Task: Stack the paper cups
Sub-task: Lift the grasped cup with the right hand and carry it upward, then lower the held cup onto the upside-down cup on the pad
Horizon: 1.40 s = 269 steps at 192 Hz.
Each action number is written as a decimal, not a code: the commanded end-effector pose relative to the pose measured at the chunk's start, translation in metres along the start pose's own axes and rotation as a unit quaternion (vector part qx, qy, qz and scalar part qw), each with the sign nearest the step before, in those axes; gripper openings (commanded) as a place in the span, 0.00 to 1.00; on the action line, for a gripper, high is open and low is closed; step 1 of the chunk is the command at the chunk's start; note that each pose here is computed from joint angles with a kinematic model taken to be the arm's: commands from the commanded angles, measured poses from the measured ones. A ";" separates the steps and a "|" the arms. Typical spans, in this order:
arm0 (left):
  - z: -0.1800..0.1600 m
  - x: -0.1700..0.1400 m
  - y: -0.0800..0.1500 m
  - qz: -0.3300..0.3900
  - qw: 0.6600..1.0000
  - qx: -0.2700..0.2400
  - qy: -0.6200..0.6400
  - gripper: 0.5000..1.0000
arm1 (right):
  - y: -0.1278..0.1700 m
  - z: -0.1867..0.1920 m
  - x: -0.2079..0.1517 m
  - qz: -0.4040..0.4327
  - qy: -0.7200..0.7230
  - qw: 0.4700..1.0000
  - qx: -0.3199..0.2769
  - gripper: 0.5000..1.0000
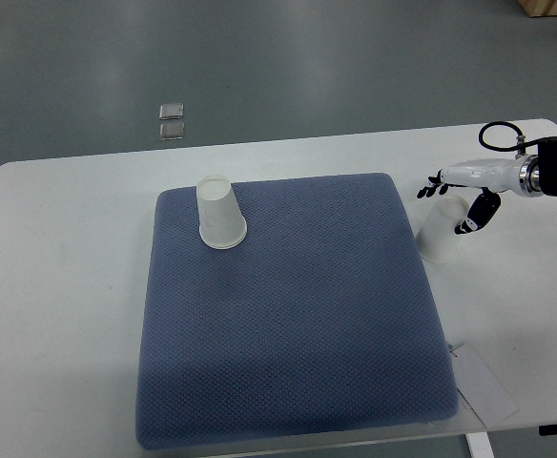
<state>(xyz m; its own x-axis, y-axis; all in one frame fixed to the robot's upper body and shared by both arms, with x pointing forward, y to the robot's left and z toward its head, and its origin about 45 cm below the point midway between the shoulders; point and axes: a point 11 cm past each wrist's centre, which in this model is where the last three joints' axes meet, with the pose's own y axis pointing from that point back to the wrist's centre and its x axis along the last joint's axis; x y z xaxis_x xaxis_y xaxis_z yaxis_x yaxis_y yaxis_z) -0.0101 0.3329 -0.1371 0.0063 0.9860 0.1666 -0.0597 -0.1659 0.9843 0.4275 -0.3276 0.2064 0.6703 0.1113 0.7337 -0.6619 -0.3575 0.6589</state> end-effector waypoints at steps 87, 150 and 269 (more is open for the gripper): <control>0.000 0.000 0.000 0.000 1.000 0.000 0.000 1.00 | -0.001 0.000 -0.002 -0.003 0.000 1.000 0.006 0.23; 0.000 0.000 0.000 0.000 1.000 0.000 0.000 1.00 | 0.021 -0.018 0.080 0.066 0.028 0.997 0.029 0.16; 0.000 0.000 0.000 0.000 1.000 0.000 0.000 1.00 | 0.040 -0.278 0.214 0.127 0.197 0.943 0.234 0.15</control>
<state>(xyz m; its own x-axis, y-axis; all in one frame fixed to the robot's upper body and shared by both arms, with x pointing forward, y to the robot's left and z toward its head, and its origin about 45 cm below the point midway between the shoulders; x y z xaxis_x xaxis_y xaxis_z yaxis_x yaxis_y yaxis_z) -0.0101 0.3329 -0.1371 0.0064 0.9860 0.1666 -0.0599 -0.1659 0.9843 0.4660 -0.1066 0.4352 0.2987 0.2379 0.9242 -0.5723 -0.7303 0.3730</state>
